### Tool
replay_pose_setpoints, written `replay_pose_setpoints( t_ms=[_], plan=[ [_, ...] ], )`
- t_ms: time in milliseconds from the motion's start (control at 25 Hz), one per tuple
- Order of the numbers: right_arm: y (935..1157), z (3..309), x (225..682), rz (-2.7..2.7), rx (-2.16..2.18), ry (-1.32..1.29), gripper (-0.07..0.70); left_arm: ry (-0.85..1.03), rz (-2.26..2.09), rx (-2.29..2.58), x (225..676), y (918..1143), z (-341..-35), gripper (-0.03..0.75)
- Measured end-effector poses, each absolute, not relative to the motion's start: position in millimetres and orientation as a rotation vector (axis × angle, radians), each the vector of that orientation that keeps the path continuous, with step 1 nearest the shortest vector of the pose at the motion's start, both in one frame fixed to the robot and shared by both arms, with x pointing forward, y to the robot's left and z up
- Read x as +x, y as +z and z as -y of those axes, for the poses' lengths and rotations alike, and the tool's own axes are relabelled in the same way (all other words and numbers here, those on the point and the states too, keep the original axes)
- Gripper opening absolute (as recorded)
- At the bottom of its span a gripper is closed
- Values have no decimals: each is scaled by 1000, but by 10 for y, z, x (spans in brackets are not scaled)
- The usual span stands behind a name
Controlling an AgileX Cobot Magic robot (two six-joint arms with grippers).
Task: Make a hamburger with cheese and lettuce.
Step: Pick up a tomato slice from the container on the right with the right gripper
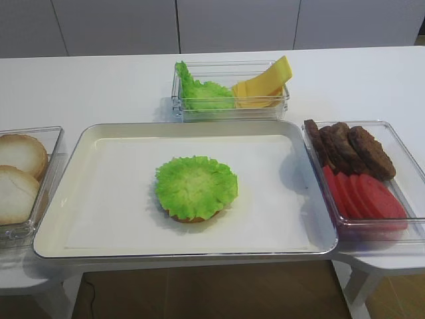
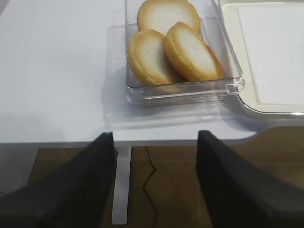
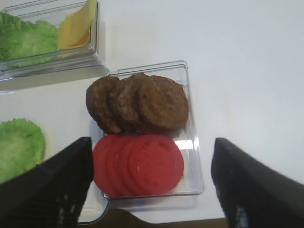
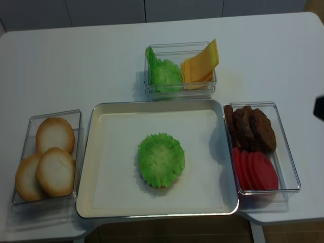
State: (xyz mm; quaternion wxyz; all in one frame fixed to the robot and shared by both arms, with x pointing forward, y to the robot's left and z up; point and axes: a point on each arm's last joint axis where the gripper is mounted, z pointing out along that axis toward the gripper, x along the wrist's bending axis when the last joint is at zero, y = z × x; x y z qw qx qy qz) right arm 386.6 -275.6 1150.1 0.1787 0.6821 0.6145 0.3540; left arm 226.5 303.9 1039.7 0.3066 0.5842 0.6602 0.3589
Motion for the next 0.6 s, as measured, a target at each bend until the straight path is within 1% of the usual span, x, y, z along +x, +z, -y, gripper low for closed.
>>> replay_pose_setpoints(
  t_ms=[40,200,280,360,600],
  plan=[
    [11541,2740,3935,-1751,1946,1002,600,950,-1747,1546,2265,10397,-3039,407],
    [11589,2626,4210,-1819,2026,955,600,950,-1747,1546,2265,10397,-3039,407],
    [11552,2535,4309,-1855,2057,893,600,950,-1747,1546,2265,10397,-3039,407],
    [11487,2405,4369,-1913,2042,808,600,950,-1747,1546,2265,10397,-3039,407],
    [11201,1945,4483,-2083,1982,578,599,950,-1747,1546,2265,10397,-3039,407]
  ],
)
